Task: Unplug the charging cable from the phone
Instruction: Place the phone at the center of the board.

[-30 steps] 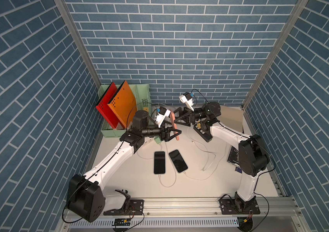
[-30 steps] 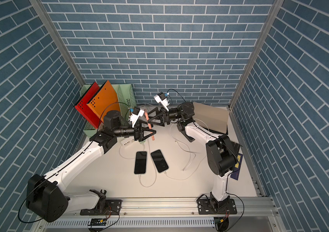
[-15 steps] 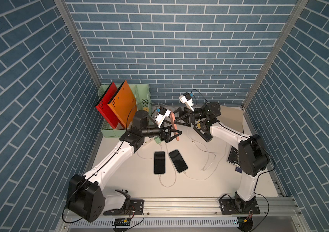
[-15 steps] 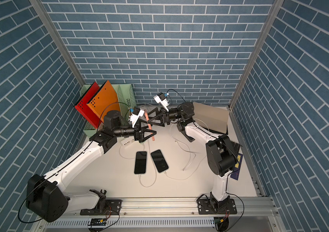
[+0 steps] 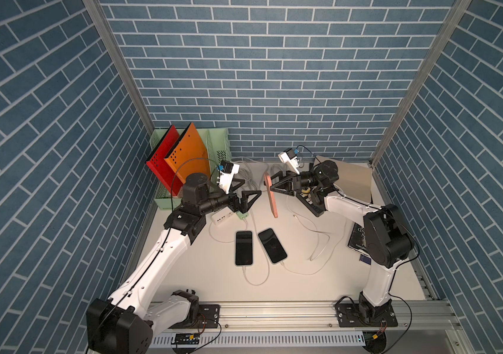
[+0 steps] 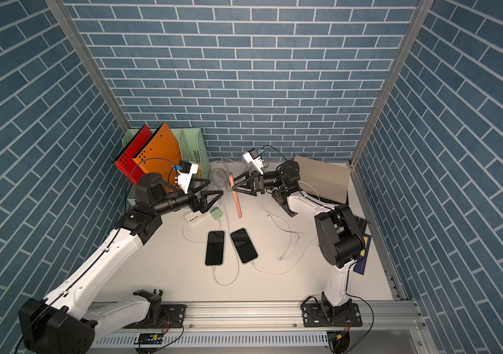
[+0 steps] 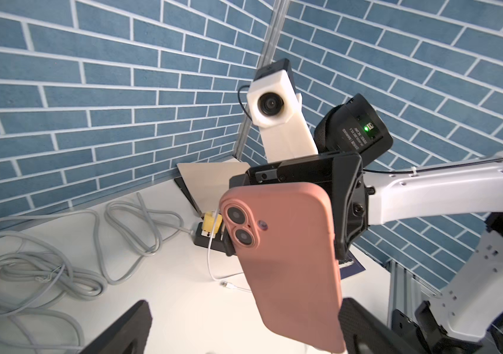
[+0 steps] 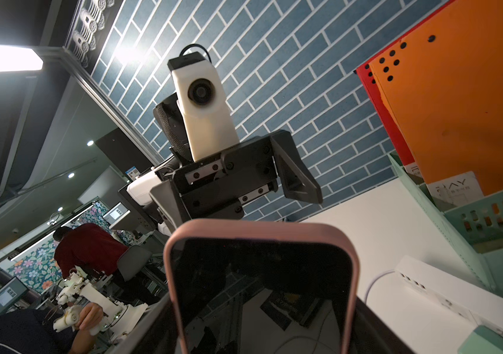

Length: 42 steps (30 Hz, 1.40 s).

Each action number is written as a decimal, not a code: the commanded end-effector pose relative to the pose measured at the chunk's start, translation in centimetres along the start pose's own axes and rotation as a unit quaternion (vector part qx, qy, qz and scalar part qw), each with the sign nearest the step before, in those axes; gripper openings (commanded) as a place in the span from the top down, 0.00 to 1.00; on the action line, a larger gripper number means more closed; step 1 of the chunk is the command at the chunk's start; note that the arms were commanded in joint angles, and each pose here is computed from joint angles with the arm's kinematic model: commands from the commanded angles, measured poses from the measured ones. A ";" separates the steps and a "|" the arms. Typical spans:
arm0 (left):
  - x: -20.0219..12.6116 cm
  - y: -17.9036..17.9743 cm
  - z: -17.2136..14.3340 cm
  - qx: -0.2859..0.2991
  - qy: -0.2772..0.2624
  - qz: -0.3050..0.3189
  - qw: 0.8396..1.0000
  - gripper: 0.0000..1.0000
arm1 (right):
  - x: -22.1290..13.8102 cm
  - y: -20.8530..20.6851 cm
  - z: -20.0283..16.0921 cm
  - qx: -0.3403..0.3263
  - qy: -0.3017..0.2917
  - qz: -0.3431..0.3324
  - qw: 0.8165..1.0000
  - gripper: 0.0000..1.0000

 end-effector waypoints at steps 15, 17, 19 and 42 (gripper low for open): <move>-1.6 2.4 0.7 -0.029 -0.097 0.131 0.986 0.00 | -2.3 -4.7 -7.6 0.108 0.217 -0.400 0.884 1.00; -1.7 2.5 0.8 -0.033 -0.106 0.139 0.984 0.00 | -1.9 -4.8 -8.6 0.116 0.248 -0.431 0.860 1.00; -1.9 2.7 0.9 -0.037 -0.116 0.149 0.981 0.00 | -1.4 -4.7 -9.3 0.118 0.272 -0.453 0.841 1.00; -2.8 4.5 0.3 -0.073 -0.163 0.246 0.953 0.00 | -1.5 -7.9 -16.5 0.156 0.405 -0.564 0.702 0.97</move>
Point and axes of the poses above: each gripper's point midway between its finger pads, its own x axis out along the fingers, its own y axis along the line the jaws close on, z = x × y, the point moved 10 cm from there along -x, back along the fingers, and after that the axes turned 12 degrees about -x, right-handed, at the moved point
